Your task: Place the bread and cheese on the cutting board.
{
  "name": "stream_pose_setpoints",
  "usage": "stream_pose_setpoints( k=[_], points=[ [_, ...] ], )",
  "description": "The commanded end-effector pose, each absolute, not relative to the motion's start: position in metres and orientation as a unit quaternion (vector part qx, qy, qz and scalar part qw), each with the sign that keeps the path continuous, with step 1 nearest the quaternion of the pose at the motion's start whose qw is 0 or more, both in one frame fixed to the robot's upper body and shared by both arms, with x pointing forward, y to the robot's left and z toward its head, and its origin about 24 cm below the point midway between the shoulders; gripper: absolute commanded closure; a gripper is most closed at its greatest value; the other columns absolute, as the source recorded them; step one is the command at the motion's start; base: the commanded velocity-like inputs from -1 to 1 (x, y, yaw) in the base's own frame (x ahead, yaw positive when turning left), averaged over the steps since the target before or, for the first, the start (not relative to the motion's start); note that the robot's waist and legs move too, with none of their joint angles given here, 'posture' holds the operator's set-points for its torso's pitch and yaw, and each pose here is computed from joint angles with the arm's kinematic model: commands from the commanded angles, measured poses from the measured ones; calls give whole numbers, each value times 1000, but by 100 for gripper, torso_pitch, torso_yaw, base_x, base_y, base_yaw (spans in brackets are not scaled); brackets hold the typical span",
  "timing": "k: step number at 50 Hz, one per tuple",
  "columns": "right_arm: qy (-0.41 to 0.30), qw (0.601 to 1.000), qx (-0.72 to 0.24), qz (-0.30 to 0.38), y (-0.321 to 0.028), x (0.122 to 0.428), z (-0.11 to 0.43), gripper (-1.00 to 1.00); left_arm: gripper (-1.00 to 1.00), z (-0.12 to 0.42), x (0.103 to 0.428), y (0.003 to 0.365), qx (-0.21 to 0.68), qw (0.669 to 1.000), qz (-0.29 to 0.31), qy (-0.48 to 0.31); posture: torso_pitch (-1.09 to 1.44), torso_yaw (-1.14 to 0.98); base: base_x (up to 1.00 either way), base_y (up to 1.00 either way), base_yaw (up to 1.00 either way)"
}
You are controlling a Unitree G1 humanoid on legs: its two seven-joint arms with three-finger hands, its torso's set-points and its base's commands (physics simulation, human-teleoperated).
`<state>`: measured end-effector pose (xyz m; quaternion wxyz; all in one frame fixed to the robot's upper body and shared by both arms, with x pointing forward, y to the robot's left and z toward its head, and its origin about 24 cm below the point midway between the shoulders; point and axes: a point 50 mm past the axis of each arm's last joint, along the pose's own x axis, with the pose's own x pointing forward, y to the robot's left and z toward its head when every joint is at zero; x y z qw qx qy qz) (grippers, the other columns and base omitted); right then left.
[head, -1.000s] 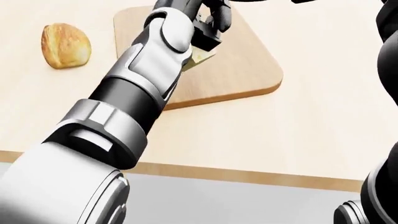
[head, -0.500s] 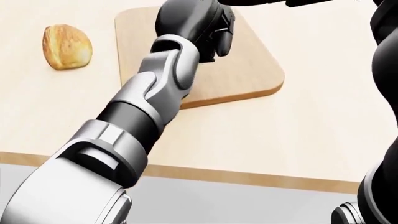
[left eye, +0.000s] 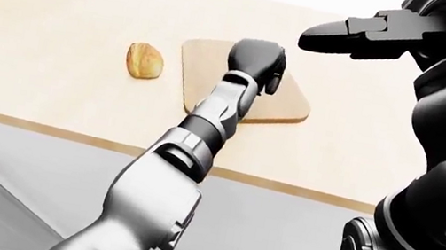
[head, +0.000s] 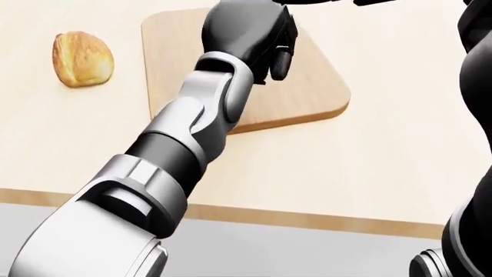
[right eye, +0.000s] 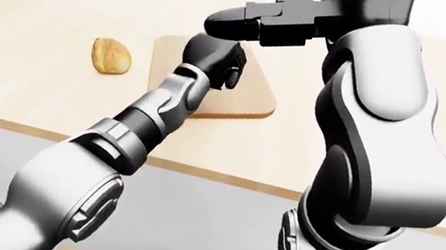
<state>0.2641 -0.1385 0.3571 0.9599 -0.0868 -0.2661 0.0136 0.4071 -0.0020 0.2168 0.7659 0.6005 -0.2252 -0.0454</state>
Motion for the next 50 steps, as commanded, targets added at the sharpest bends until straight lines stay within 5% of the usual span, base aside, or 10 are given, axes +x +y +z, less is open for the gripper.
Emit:
stream_pose_setpoints(
  k=[1,2,17,28,41,50],
  points=[
    [-300,950,-84,6,-140,256,369,-100,-86,248,406,-5,591,758,-11,-275,0,0,0,0,0],
    [-300,950,-84,6,-140,256,369,-100,-100,248,406,-3,590,759,-10,-273,0,0,0,0,0],
    [-300,950,-85,7,-139,256,369,-100,-100,249,406,-2,579,767,-7,-276,0,0,0,0,0],
    [-300,950,-85,8,-138,256,368,-100,-100,290,407,8,410,866,35,-283,0,0,0,0,0],
    [-300,950,-86,9,-137,255,369,-100,-100,292,422,54,213,964,71,-144,0,0,0,0,0],
    [-301,950,-86,10,-137,256,369,-100,-100,301,429,102,179,970,130,-97,0,0,0,0,0]
  ],
)
